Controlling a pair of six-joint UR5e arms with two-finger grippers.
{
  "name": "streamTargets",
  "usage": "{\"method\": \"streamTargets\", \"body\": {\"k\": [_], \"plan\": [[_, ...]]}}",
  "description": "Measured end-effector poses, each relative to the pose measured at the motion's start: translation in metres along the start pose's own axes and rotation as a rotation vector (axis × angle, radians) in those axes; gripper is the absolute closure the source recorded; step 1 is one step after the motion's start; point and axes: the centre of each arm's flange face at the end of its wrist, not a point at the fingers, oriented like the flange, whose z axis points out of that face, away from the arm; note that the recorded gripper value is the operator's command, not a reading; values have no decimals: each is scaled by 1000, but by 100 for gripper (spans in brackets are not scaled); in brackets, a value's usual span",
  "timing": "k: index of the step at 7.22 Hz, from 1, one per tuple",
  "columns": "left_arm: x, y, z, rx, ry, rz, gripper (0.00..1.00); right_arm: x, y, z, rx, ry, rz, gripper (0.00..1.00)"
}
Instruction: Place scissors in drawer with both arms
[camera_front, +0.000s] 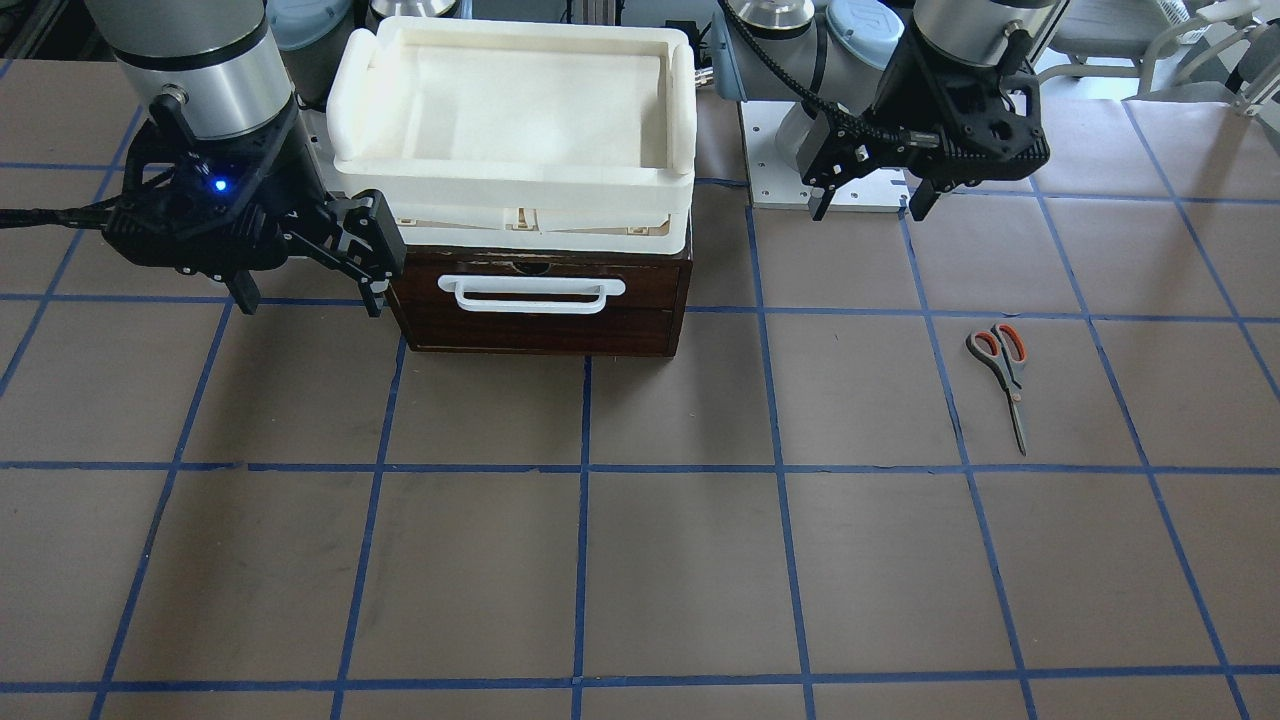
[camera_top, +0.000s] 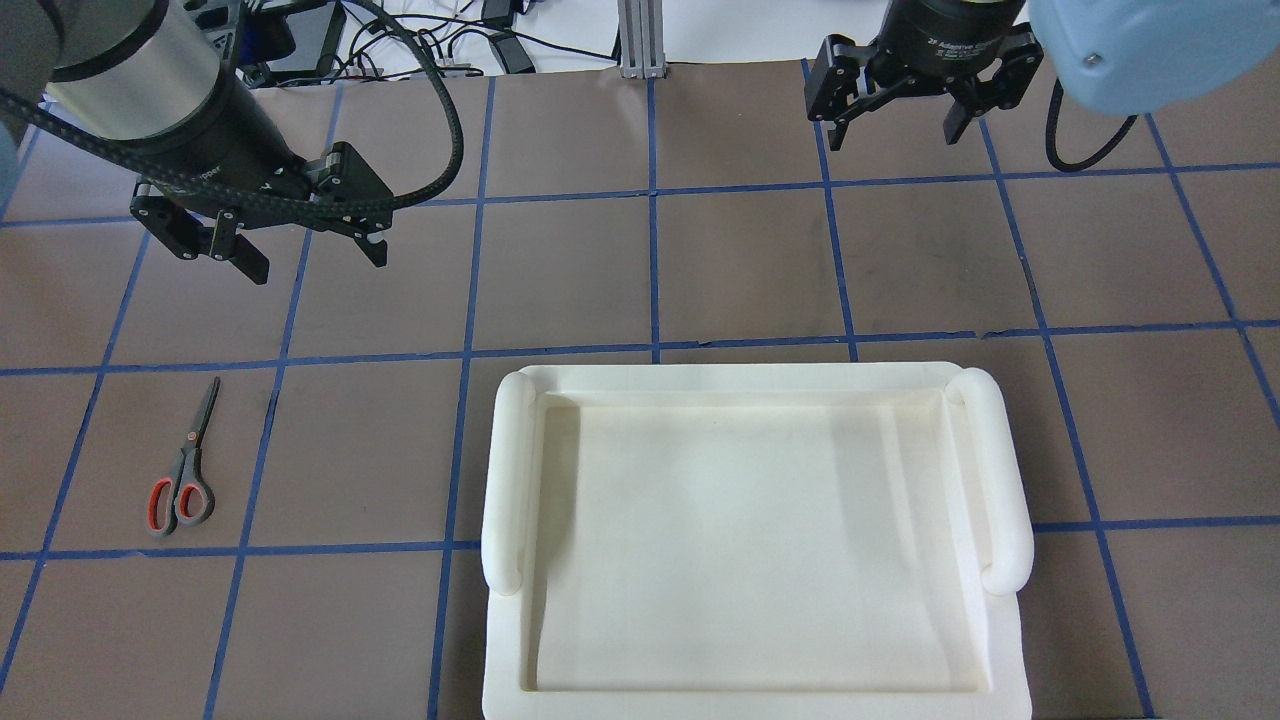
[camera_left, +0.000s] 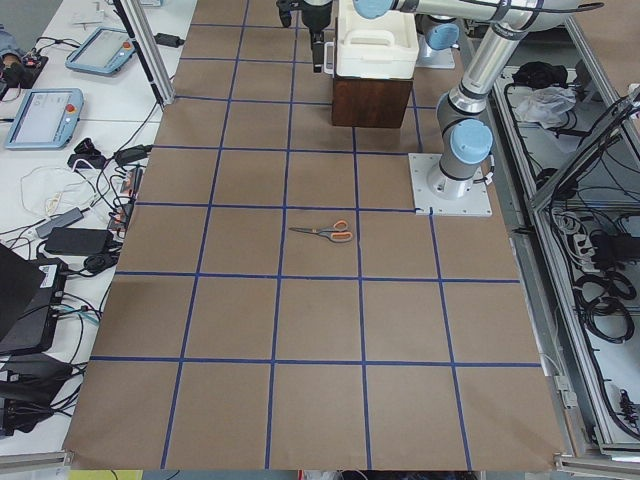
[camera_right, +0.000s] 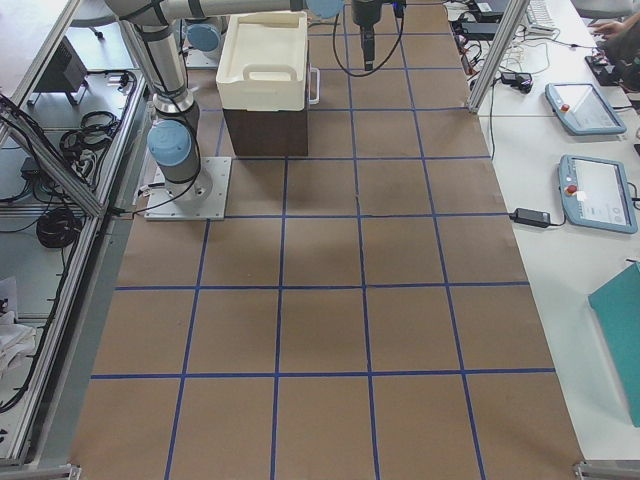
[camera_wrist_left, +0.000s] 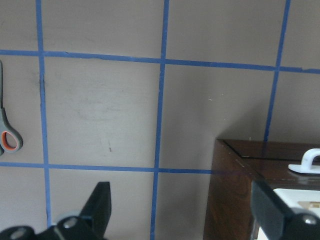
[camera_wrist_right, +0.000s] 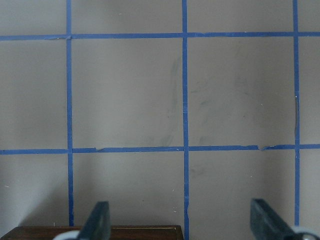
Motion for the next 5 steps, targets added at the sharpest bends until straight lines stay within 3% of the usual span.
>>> {"method": "streamTargets", "body": {"k": [1, 2, 5], "plan": [[-31, -14, 22, -41, 2, -5, 0, 0, -1, -3, 15, -5, 36, 0], [-71, -28, 52, -80, 1, 11, 0, -1, -3, -3, 28, -5, 142, 0], [-189, -51, 173, -117, -55, 53, 9, -9, -15, 34, -27, 14, 706, 0]]}}
